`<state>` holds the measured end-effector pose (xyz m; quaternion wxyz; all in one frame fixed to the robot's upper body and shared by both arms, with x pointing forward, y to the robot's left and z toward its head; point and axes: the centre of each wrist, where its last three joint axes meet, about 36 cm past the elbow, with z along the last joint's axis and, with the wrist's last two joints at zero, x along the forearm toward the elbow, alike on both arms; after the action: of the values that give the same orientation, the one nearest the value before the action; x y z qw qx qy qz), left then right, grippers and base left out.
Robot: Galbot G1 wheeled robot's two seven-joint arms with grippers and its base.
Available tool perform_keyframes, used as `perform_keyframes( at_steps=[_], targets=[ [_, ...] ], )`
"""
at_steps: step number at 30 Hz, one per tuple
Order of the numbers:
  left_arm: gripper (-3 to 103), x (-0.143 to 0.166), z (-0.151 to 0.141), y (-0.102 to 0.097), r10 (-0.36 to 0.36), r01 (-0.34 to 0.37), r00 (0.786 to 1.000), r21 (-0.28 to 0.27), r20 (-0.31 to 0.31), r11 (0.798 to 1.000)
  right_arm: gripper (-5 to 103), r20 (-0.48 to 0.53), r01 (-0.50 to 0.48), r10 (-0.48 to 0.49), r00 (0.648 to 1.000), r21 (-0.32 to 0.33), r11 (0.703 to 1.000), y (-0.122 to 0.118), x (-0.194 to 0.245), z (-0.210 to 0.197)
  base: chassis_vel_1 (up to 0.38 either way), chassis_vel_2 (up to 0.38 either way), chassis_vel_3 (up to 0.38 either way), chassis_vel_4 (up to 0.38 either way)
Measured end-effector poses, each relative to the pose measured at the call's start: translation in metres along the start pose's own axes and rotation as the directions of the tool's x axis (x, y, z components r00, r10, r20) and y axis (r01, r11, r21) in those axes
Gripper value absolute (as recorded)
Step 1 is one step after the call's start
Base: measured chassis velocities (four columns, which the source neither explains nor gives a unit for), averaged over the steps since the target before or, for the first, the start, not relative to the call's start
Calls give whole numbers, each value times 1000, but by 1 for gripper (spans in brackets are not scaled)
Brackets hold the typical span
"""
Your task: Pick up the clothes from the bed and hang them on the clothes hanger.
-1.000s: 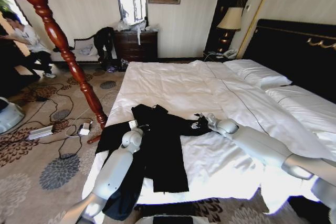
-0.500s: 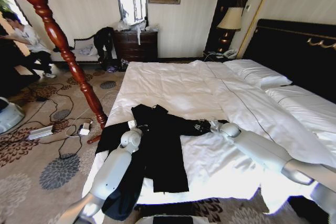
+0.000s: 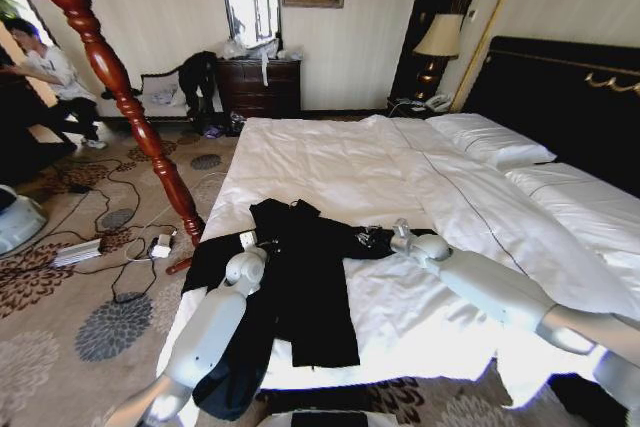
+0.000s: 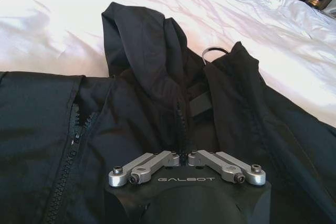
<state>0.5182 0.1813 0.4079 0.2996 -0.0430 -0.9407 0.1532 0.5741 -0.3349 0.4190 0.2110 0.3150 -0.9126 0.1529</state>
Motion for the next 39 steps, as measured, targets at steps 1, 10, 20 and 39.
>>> perform_keyframes(
  at_steps=[1,10,20,39],
  targets=[
    [2,0,0,0,0,0,1000,0,0,1000,39,0,0,0,1000,0,1000,0,0,0,0,0,0,0],
    [2,-2,-7,-1,2,-2,1000,4,11,1000,77,-40,-23,24,999,18,1000,-11,1,3,0,0,0,0],
    [2,-6,-12,-6,10,-11,1000,14,12,1000,68,-66,20,-20,998,9,1000,-20,-4,3,0,0,0,0],
    [2,-8,-19,-1,8,-8,1000,28,17,1000,1,-46,20,-18,999,47,999,-25,-12,-1,0,0,0,0]
  ],
)
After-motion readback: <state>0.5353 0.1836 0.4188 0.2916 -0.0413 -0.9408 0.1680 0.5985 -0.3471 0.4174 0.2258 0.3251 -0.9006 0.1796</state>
